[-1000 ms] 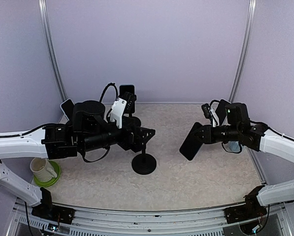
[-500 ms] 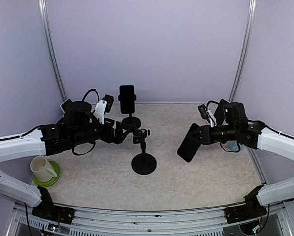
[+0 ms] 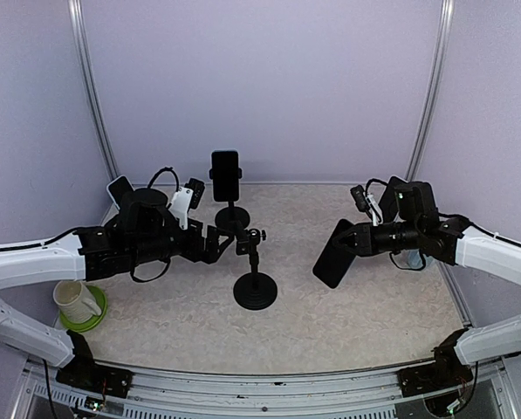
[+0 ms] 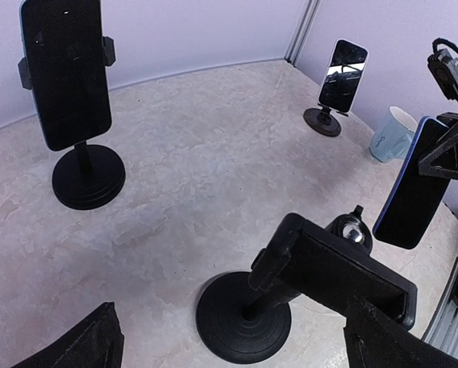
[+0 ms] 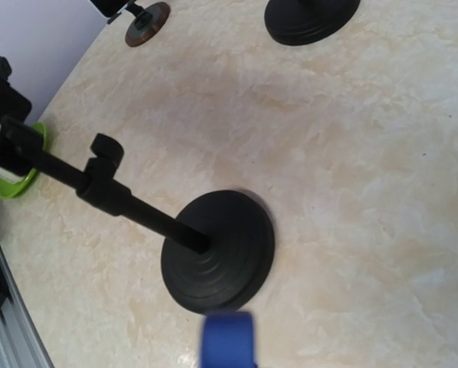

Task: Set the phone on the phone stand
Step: Adjust the phone stand at the center of the board.

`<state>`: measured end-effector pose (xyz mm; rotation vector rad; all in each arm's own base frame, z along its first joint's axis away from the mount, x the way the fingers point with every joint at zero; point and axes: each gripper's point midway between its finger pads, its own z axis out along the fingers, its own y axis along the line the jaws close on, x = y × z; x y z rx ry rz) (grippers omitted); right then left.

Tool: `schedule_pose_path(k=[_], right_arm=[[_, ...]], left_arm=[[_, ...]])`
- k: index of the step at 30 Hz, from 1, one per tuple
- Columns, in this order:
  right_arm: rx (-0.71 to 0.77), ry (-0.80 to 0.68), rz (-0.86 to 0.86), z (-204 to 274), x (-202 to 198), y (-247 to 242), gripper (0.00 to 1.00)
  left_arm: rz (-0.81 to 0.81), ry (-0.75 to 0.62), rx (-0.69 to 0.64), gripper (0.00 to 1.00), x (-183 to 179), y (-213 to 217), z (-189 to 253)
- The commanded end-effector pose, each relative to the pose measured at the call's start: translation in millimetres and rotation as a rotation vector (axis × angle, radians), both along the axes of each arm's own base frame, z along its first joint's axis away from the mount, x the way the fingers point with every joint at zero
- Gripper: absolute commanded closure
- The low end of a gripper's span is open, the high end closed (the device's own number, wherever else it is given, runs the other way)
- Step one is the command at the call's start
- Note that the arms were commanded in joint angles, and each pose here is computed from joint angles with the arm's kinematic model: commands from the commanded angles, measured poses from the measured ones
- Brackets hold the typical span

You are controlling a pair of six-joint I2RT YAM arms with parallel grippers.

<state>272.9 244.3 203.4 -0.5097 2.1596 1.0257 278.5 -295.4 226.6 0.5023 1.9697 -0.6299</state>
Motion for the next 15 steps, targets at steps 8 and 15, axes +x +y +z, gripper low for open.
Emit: schedule_pose_path(k=[8, 15], right_arm=[[0.043, -0.047, 0.017, 15, 6, 5, 1.00], [0.052, -0.045, 0.026, 17, 8, 8, 1.00]], left_arm=[[-0.058, 0.007, 0.067, 0.02, -20, -23, -8], [-0.056, 0.003, 0.052, 0.02, -25, -30, -1]])
